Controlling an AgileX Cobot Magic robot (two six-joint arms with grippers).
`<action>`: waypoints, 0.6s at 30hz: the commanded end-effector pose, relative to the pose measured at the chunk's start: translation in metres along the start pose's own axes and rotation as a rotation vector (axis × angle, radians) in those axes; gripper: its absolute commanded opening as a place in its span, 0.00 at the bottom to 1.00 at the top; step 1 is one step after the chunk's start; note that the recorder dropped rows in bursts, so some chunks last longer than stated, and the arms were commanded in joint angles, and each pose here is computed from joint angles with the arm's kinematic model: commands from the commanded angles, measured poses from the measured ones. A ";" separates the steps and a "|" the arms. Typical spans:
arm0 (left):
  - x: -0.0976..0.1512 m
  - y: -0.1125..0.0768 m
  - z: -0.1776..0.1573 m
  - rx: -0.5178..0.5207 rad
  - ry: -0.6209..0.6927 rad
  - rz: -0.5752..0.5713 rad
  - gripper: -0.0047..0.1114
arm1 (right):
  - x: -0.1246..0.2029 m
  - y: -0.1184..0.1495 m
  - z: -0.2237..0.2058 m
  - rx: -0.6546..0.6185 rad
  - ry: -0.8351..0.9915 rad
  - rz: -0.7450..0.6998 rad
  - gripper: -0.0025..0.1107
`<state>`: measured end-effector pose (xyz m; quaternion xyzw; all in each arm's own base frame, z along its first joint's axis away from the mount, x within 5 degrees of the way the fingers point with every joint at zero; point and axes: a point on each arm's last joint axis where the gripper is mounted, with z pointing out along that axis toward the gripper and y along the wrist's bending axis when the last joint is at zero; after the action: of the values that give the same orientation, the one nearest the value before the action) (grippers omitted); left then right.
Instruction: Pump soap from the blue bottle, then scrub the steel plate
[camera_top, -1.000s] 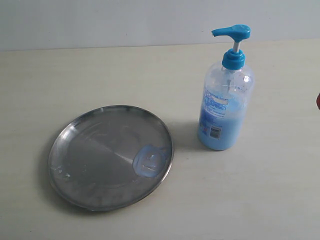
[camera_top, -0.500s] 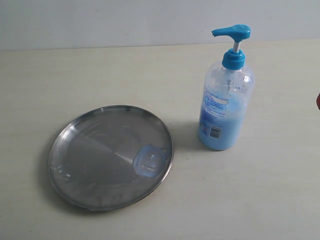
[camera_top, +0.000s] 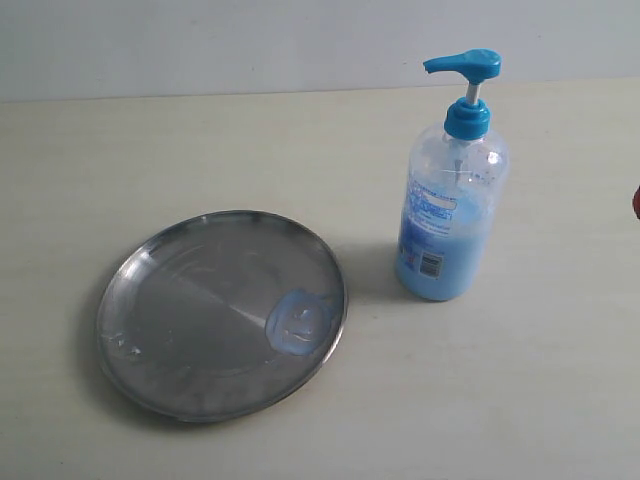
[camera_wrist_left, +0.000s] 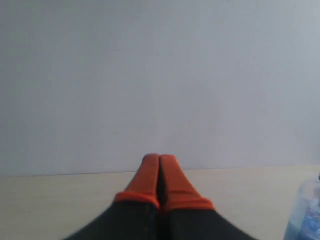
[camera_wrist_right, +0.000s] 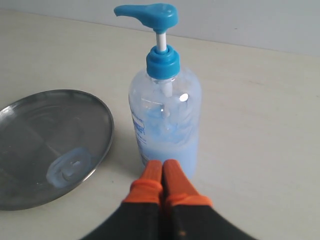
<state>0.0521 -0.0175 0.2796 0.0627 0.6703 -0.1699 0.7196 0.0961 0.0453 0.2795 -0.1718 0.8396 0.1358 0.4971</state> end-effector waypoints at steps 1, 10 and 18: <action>0.015 0.007 -0.006 -0.081 -0.027 -0.024 0.05 | -0.001 -0.001 0.000 0.006 -0.019 -0.007 0.02; 0.051 0.018 -0.009 -0.202 0.036 -0.035 0.05 | -0.001 -0.001 0.000 0.006 -0.019 -0.007 0.02; 0.079 0.023 -0.008 -0.227 0.141 -0.042 0.05 | -0.001 -0.001 0.000 0.006 -0.019 -0.007 0.02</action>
<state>0.0558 -0.0068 0.2041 -0.0188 0.7258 -0.1084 0.6791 0.0961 0.0453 0.2795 -0.1718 0.8396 0.1358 0.4971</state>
